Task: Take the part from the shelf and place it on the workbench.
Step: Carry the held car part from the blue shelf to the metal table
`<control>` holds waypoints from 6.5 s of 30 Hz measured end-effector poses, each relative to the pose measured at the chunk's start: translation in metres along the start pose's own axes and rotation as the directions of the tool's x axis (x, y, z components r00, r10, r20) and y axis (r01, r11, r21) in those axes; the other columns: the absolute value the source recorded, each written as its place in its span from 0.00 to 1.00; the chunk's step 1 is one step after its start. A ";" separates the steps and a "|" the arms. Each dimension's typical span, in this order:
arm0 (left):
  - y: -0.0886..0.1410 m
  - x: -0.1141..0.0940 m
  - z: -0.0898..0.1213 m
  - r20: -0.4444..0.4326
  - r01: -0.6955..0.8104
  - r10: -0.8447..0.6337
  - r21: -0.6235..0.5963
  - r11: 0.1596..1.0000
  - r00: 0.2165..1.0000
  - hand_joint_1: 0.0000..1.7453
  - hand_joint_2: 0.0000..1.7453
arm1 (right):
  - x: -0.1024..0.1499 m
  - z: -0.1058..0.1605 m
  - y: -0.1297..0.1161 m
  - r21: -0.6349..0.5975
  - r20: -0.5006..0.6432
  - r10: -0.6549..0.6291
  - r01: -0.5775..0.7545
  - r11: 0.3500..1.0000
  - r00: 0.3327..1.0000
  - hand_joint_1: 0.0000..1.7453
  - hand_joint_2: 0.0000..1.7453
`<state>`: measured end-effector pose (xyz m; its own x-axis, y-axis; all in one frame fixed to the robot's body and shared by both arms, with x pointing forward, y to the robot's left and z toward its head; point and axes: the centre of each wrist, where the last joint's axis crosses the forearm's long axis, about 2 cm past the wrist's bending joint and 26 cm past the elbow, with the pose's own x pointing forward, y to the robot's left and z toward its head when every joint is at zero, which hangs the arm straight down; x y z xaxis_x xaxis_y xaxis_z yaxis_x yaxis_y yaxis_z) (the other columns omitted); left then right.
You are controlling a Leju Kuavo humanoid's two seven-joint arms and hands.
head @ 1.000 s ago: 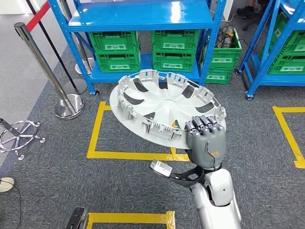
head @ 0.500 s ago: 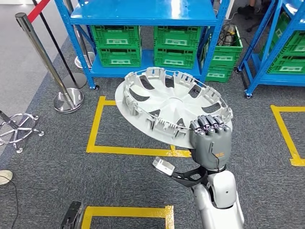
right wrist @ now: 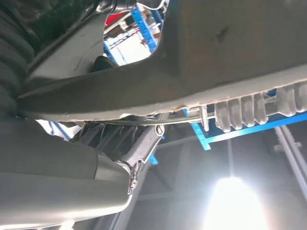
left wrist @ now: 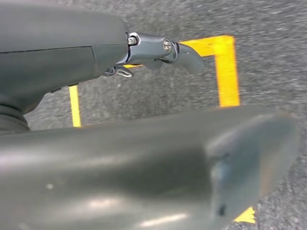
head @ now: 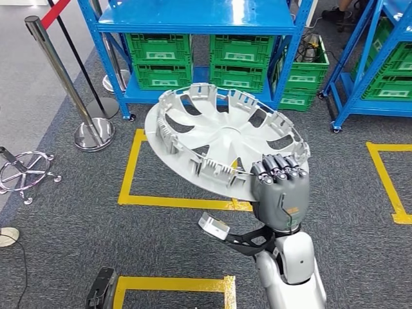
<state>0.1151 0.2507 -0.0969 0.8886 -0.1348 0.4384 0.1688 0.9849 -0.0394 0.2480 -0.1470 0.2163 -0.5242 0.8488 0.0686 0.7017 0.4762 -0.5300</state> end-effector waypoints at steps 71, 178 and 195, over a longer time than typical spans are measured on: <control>0.008 -0.026 0.006 -0.240 0.030 -0.024 0.022 0.999 0.971 0.00 0.00 | -0.014 0.016 0.008 0.060 -0.055 0.013 -0.010 0.998 0.998 1.00 1.00; 0.015 -0.036 0.009 -0.562 0.070 -0.043 0.028 0.997 0.826 0.00 0.00 | -0.042 0.041 -0.007 0.053 -0.051 0.042 -0.039 0.998 0.998 1.00 1.00; 0.002 -0.037 0.009 -0.530 0.187 -0.167 -0.017 0.982 0.831 0.00 0.00 | -0.050 0.059 -0.027 0.069 -0.112 0.109 -0.102 0.992 0.988 1.00 1.00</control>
<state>0.0787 0.2584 -0.1054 0.9365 -0.3345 -0.1051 0.3390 0.9404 0.0280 0.2263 -0.2157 0.1777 -0.3871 0.9160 0.1048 0.7167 0.3705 -0.5909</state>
